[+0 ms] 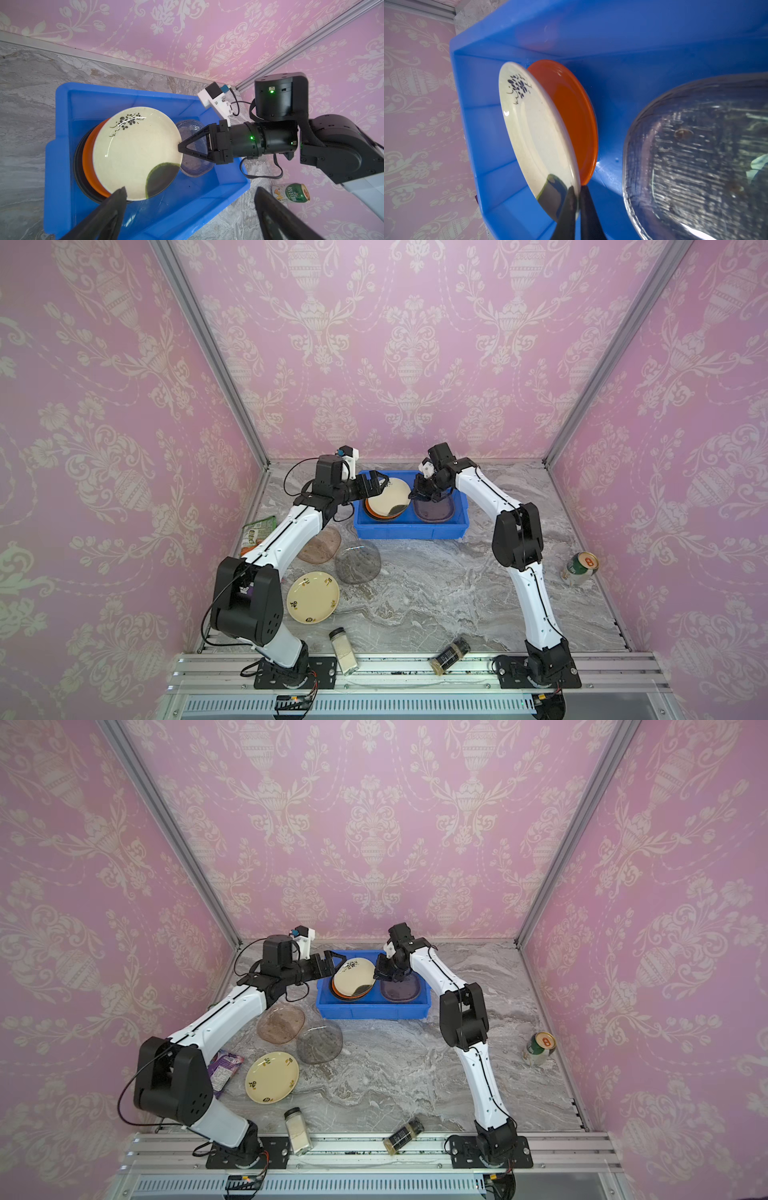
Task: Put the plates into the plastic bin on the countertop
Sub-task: 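Carry the cream printed plate over the bin with the right gripper, then lower the cream printed plate onto the orange plate with right gripper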
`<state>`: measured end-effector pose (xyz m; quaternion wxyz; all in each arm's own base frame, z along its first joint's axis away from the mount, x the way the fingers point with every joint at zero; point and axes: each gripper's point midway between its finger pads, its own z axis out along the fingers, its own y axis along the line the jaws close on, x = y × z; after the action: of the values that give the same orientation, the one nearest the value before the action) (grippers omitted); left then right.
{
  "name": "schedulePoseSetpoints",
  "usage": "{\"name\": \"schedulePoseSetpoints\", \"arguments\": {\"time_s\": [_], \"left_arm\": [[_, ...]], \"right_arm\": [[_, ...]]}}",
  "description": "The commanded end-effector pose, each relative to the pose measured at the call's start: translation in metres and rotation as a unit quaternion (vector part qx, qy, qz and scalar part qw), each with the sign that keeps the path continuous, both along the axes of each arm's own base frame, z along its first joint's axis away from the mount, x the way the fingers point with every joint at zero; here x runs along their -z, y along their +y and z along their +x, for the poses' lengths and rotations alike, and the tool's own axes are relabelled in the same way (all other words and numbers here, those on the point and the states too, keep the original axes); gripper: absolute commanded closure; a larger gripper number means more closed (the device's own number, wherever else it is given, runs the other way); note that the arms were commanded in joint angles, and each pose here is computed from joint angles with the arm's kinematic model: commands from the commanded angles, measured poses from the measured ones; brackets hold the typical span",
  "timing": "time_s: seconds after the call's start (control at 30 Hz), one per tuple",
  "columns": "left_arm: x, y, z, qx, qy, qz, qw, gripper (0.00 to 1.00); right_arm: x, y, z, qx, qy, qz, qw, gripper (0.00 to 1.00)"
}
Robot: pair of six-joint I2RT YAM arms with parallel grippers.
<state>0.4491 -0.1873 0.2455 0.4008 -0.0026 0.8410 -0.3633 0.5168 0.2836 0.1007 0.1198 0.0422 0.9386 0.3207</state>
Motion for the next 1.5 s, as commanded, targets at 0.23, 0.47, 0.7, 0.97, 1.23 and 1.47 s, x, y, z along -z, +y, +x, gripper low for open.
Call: {"name": "schedulePoseSetpoints", "arguments": {"time_s": [0.23,0.47,0.7,0.97,1.23,1.47], "left_arm": [[-0.01,-0.001,0.005,0.007,-0.009,-0.007,1.0,0.02],[-0.008,-0.002,0.006,0.008,-0.009,-0.007,1.0,0.02],[-0.002,0.0,0.006,0.007,-0.004,0.005,1.0,0.02],[0.0,0.001,0.004,0.008,-0.001,0.01,1.0,0.02],[0.001,0.003,0.001,0.004,0.0,0.013,1.0,0.02],[0.002,0.003,-0.001,0.003,0.004,0.009,1.0,0.02]], "right_arm": [[-0.009,0.002,0.007,0.01,-0.008,0.005,1.0,0.66],[-0.008,-0.004,0.009,0.016,-0.012,-0.008,1.0,0.72],[0.007,0.002,0.014,0.022,0.001,-0.002,1.0,0.88],[0.026,0.011,0.009,0.019,0.018,-0.004,1.0,0.89],[0.026,0.019,0.008,0.016,0.016,0.009,1.0,0.92],[0.014,0.017,0.007,0.012,0.009,0.012,1.0,0.88]]}}
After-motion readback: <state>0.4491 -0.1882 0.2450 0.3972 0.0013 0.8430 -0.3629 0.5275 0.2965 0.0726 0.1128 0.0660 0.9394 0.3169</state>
